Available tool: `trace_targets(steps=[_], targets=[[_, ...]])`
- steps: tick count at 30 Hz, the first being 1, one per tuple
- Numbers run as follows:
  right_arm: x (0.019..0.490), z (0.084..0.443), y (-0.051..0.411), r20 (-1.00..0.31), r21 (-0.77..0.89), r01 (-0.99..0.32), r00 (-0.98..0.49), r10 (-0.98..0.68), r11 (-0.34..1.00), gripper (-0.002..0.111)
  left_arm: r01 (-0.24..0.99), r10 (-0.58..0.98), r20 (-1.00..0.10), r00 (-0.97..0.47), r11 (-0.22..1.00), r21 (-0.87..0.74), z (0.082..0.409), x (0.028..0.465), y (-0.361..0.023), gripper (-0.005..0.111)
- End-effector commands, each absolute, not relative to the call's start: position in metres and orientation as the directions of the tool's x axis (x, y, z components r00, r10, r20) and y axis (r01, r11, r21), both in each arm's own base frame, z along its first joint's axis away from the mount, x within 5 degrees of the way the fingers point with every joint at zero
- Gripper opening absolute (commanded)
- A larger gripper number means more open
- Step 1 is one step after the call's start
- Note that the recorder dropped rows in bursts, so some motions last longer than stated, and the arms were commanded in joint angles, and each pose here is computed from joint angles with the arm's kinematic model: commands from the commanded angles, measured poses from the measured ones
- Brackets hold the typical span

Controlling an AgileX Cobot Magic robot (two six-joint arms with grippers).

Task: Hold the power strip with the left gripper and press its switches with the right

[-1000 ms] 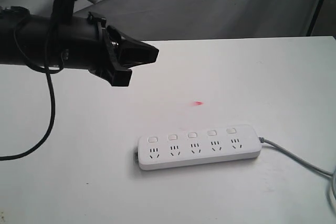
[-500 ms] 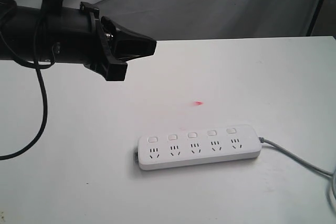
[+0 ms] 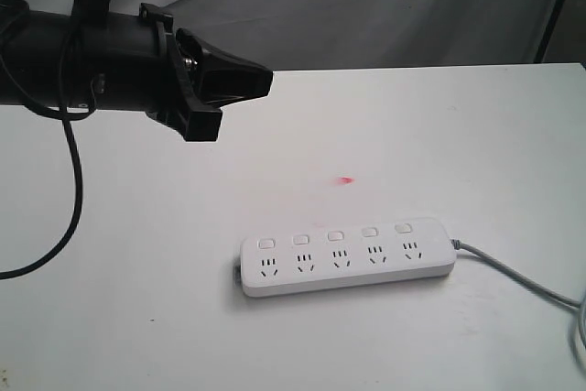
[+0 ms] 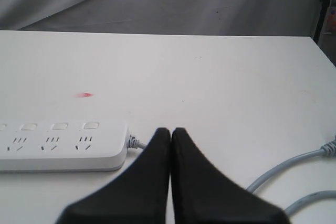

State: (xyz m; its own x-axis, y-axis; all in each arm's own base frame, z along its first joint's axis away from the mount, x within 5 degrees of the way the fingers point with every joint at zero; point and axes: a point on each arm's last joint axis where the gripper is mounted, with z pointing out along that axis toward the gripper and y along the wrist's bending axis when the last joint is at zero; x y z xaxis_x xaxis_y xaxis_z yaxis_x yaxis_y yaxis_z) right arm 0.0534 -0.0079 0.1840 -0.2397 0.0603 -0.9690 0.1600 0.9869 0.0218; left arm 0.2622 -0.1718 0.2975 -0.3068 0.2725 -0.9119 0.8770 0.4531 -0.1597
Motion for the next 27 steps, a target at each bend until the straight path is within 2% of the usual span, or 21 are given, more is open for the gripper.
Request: trace_targets(steps=[1, 10, 19, 27], targets=[[0.053, 0.183, -0.008, -0.970, 0.022, 0.163, -0.237, 0.060, 0.986, 0.000, 0.887, 0.278, -0.918, -0.283, 0.440, -0.140, 0.301, 0.260, -0.173, 0.000], [0.053, 0.183, -0.008, -0.970, 0.022, 0.163, -0.237, 0.060, 0.986, 0.000, 0.896, 0.277, -0.933, -0.229, 0.435, -0.090, 0.311, 0.255, -0.171, 0.000], [0.053, 0.183, -0.008, -0.970, 0.022, 0.163, -0.237, 0.060, 0.986, 0.000, 0.887, 0.178, -0.984, 0.003, 0.455, 0.085, 0.384, 0.203, -0.142, 0.000], [0.053, 0.183, -0.008, -0.970, 0.022, 0.163, -0.237, 0.060, 0.986, 0.000, 0.740, 0.133, -0.967, 0.216, 0.625, 0.251, 0.436, 0.154, -0.087, 0.000]])
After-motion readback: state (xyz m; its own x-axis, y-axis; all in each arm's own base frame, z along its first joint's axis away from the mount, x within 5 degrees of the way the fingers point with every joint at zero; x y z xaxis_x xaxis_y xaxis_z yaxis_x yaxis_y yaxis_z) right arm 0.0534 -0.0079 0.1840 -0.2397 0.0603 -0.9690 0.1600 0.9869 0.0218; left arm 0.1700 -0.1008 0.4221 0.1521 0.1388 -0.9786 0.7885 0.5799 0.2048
